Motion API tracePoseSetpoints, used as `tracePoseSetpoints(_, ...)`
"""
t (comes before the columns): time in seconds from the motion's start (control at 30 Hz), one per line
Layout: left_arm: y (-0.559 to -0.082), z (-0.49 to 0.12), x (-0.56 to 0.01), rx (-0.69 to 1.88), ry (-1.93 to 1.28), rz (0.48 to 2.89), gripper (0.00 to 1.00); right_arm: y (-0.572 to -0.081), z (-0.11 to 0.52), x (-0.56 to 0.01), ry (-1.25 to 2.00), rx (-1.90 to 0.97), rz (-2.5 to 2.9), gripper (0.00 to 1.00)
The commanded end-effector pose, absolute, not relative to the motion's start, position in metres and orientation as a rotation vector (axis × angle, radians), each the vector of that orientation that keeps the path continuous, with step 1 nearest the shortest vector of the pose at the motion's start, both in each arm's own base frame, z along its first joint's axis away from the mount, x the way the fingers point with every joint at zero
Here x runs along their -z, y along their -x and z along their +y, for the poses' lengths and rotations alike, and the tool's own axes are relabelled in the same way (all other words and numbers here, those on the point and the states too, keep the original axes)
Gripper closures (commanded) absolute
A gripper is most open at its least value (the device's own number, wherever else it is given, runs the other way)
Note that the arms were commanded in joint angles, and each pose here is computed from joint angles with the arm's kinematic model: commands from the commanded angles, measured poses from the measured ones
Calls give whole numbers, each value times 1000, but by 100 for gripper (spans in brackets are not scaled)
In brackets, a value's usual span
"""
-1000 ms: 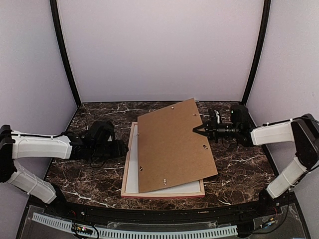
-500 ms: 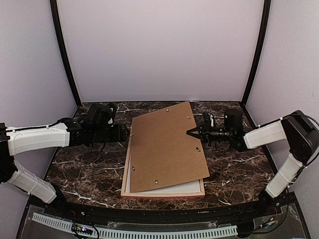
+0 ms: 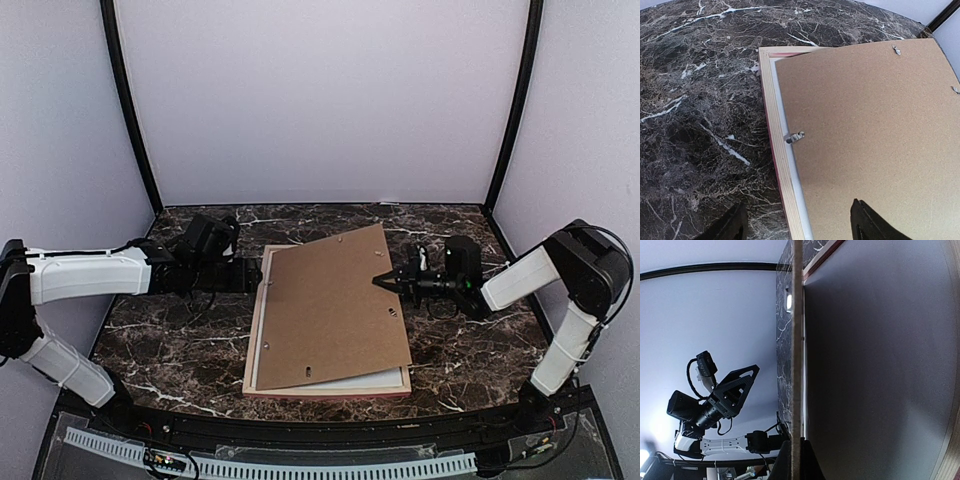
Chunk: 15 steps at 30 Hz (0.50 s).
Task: Put the photo into the frame
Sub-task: Place the backboard next to the photo.
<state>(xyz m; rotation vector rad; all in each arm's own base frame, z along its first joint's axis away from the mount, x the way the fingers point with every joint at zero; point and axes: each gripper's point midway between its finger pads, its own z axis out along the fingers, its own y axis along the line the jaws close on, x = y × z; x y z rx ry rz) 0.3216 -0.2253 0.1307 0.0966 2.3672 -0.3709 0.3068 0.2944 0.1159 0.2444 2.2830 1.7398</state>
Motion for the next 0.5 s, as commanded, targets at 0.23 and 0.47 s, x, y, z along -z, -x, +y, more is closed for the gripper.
tracePoseSetpoints(0.23,-320,-226,-119,380,-100,2395,27,-313,302,-135,-172,-1812,2135,100)
tracePoseSetpoints(0.47,-319,-228,-113,385,-105,2413,27,-315,304,-131,-162,-1815,2135,100)
